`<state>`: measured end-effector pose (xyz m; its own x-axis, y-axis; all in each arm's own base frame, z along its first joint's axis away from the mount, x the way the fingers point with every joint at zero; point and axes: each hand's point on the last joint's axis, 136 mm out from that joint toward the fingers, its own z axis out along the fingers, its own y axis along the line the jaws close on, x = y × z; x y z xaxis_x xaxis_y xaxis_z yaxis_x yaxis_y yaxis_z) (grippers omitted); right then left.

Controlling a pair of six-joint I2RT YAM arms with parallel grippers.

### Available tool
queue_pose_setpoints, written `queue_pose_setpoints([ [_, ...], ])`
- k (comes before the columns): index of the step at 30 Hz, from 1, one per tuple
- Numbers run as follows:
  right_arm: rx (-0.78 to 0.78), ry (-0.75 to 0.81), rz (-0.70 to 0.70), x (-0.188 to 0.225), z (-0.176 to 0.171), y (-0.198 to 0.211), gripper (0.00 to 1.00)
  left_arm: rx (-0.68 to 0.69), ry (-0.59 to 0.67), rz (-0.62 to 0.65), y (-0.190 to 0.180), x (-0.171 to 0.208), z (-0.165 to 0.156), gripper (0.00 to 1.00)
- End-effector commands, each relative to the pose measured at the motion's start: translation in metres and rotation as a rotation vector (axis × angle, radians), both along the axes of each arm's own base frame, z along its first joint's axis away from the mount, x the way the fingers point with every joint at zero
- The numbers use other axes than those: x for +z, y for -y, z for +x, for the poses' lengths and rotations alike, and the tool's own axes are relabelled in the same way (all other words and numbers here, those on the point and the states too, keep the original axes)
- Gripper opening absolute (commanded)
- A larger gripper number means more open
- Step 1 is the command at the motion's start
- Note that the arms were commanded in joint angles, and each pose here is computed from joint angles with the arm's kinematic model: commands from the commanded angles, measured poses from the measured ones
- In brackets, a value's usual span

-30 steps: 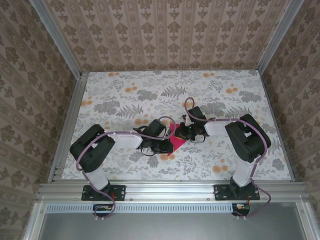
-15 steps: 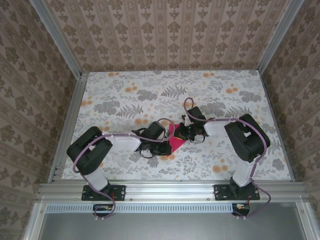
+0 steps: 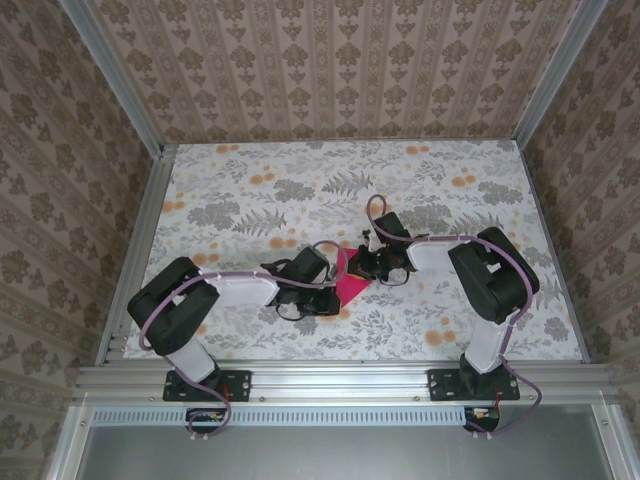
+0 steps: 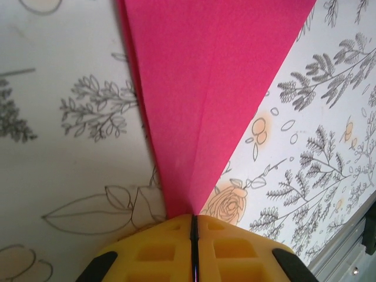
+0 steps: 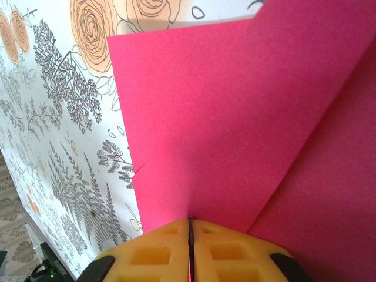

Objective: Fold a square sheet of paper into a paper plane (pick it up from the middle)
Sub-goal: Fourth fold the wing at the center of the table.

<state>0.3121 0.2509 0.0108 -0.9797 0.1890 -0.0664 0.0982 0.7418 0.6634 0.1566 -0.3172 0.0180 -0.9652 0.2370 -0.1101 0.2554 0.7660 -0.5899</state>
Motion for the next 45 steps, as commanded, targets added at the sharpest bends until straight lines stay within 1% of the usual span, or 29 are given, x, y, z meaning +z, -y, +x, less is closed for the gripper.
queue_pose_setpoints([
  [1,-0.036,-0.088,-0.166,-0.044,-0.013,0.027,0.1,-0.031,-0.096,0.106,-0.025,-0.016,-0.03,0.1],
  [4,-0.037,-0.083,-0.167,-0.044,-0.01,0.027,0.1,-0.026,-0.064,0.081,-0.021,-0.007,-0.022,0.1],
  [12,-0.024,-0.036,-0.138,-0.035,0.007,0.017,0.1,0.059,0.121,-0.091,0.003,0.048,0.036,0.11],
  [14,-0.018,-0.029,-0.135,-0.034,0.011,0.014,0.1,0.072,0.144,-0.096,0.006,0.051,0.047,0.11],
  [19,-0.013,-0.021,-0.126,-0.032,0.017,0.01,0.1,0.078,0.134,-0.097,0.017,0.046,0.064,0.11],
  [25,-0.008,-0.029,-0.124,-0.034,0.015,0.01,0.1,0.09,0.114,-0.052,0.024,0.025,0.081,0.1],
  [27,-0.008,-0.032,-0.126,-0.035,0.014,0.011,0.1,0.096,0.102,-0.032,0.022,0.015,0.083,0.1],
  [33,-0.006,-0.04,-0.128,-0.038,0.013,0.011,0.1,0.1,0.079,-0.006,0.016,0.002,0.08,0.1],
  [40,-0.002,-0.044,-0.137,-0.039,0.011,0.013,0.1,0.093,0.014,0.018,0.001,-0.015,0.056,0.1],
  [45,-0.004,-0.047,-0.146,-0.039,0.011,0.014,0.1,0.045,-0.029,0.055,-0.009,-0.021,0.026,0.1],
])
